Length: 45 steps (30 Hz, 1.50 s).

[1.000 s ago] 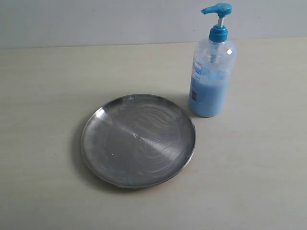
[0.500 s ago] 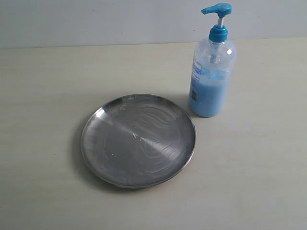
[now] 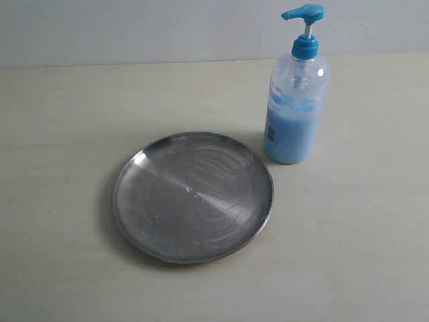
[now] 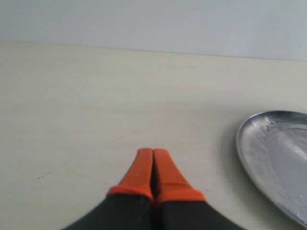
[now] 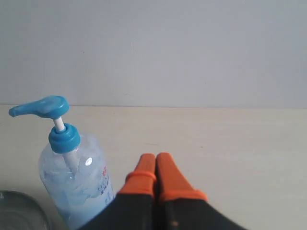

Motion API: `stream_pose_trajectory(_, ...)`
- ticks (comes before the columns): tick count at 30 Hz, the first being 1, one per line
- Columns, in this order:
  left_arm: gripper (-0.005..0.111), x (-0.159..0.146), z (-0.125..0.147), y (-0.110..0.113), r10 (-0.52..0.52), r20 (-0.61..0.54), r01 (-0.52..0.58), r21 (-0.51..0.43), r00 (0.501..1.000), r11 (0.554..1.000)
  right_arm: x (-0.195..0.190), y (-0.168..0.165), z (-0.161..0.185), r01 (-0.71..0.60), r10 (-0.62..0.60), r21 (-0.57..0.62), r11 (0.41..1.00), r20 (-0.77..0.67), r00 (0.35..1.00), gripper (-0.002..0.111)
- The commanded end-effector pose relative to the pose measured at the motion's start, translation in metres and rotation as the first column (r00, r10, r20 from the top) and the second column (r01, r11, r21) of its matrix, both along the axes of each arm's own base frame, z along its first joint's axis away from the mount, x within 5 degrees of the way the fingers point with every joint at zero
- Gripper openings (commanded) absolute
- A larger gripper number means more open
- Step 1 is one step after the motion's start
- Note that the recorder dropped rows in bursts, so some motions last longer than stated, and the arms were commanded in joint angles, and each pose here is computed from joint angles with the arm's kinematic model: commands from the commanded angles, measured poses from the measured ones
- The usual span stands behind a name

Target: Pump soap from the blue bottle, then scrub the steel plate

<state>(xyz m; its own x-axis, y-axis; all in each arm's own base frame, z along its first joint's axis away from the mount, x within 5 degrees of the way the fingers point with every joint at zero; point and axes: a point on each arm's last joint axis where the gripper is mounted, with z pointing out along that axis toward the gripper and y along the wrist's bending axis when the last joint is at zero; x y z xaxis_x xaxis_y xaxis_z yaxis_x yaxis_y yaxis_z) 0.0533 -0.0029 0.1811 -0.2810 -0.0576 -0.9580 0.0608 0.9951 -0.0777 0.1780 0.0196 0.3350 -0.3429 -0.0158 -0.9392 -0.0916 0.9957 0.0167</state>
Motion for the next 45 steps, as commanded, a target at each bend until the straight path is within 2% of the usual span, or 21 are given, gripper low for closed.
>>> stream_pose_trajectory(1, 0.000, 0.000, 0.000, 0.000, 0.003, 0.013, -0.003, -0.002, 1.000, 1.000, 0.001, -0.001, 0.004, 0.003, -0.003, 0.001, 1.000, 0.022, 1.000, 0.000)
stream_pose_trajectory(11, 0.000, 0.000, 0.000, 0.000, 0.003, 0.013, -0.003, -0.002, 1.000, 1.000, 0.001, -0.001, 0.004, 0.003, -0.003, 0.003, 1.000, 0.022, 1.000, 0.000)
stream_pose_trajectory(14, 0.000, 0.000, 0.000, 0.000, 0.003, 0.013, -0.003, -0.002, 1.000, 1.000, 0.003, 0.001, 0.002, 0.007, -0.008, 0.046, 0.999, 0.006, 1.000, 0.000)
stream_pose_trajectory(19, 0.000, 0.000, 0.000, 0.000, 0.003, 0.013, -0.003, -0.002, 1.000, 1.000, 0.015, 0.002, -0.018, -0.004, 0.004, -0.001, 1.000, -0.136, 0.991, 0.000)
stream_pose_trajectory(23, 0.000, 0.000, 0.000, 0.000, 0.003, 0.013, -0.003, -0.002, 1.000, 1.000, 0.027, 0.006, -0.032, -0.041, 0.036, -0.019, 0.999, -0.210, 0.977, 0.000)
stream_pose_trajectory(29, 0.000, 0.000, 0.000, 0.000, 0.003, 0.013, -0.003, -0.002, 1.000, 1.000, 0.046, 0.038, -0.062, -0.241, 0.206, -0.071, 0.968, -0.323, 0.924, 0.000)
stream_pose_trajectory(34, 0.000, 0.000, 0.000, 0.000, 0.003, 0.013, -0.003, -0.002, 1.000, 1.000, 0.059, 0.046, -0.084, -0.255, 0.211, -0.071, 0.964, -0.376, 0.902, 0.000)
stream_pose_trajectory(39, 0.000, 0.000, 0.000, 0.000, 0.003, 0.013, -0.003, -0.002, 1.000, 1.000, 0.055, 0.042, -0.108, -0.162, 0.152, -0.009, 0.987, -0.296, 0.943, 0.000)
stream_pose_trajectory(45, 0.000, 0.000, 0.000, 0.000, 0.003, 0.013, -0.003, -0.002, 1.000, 1.000, 0.049, 0.038, -0.120, -0.129, 0.122, -0.019, 0.991, -0.227, 0.966, 0.000)
